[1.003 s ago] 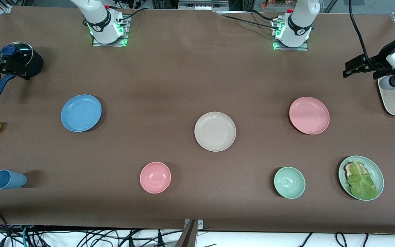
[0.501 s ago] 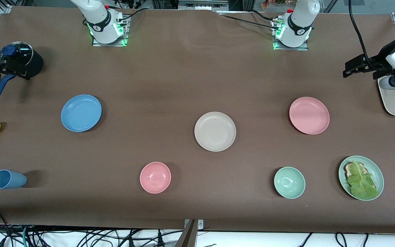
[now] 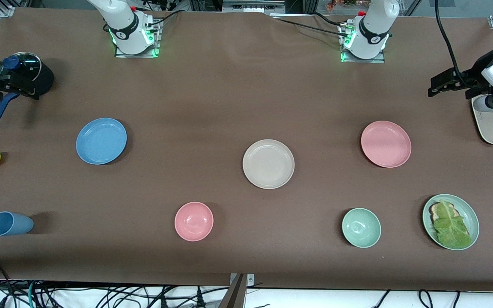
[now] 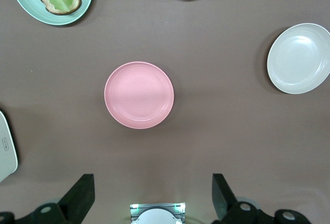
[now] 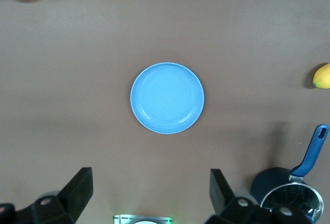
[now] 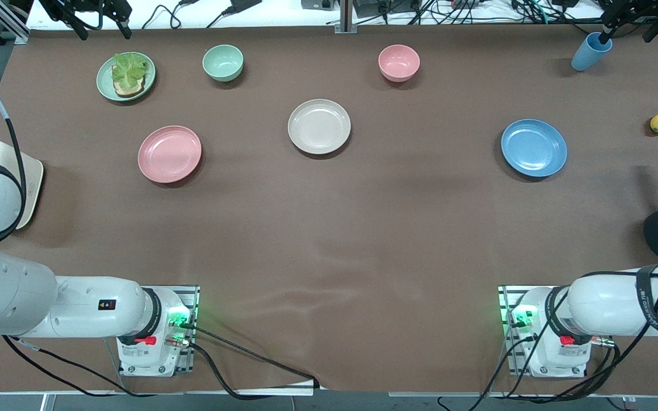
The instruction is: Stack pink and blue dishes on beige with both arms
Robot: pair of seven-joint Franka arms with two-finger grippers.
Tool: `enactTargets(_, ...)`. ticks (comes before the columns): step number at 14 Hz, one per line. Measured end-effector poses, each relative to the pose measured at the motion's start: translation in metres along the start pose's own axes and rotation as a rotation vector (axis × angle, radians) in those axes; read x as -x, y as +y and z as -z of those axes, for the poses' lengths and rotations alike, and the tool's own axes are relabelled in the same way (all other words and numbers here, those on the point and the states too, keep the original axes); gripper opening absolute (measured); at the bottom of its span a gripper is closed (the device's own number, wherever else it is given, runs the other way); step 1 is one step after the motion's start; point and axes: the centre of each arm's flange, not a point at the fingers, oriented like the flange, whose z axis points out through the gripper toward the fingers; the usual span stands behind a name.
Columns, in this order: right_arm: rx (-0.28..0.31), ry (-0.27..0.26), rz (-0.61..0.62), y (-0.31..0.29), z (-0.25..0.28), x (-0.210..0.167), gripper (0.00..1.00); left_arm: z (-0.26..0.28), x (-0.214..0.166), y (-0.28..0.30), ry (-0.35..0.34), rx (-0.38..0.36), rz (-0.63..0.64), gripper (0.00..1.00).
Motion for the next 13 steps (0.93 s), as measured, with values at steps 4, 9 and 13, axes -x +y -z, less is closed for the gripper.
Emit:
enactTargets(4,0.000,0.000,0.000,0.000,0.000,0.000,1.00,-0.001,0.000,-0.001,-0.001,0.000,0.002,1.00)
enactTargets(9,0.000,0.001,0.002,-0.001,0.000,0.000,1.00,-0.012,-0.010,-0.010,-0.016,0.004,0.017,1.00)
enactTargets(13,0.003,0.004,0.017,-0.009,0.002,-0.001,1.00,-0.032,-0.027,-0.008,-0.040,0.005,0.012,1.00)
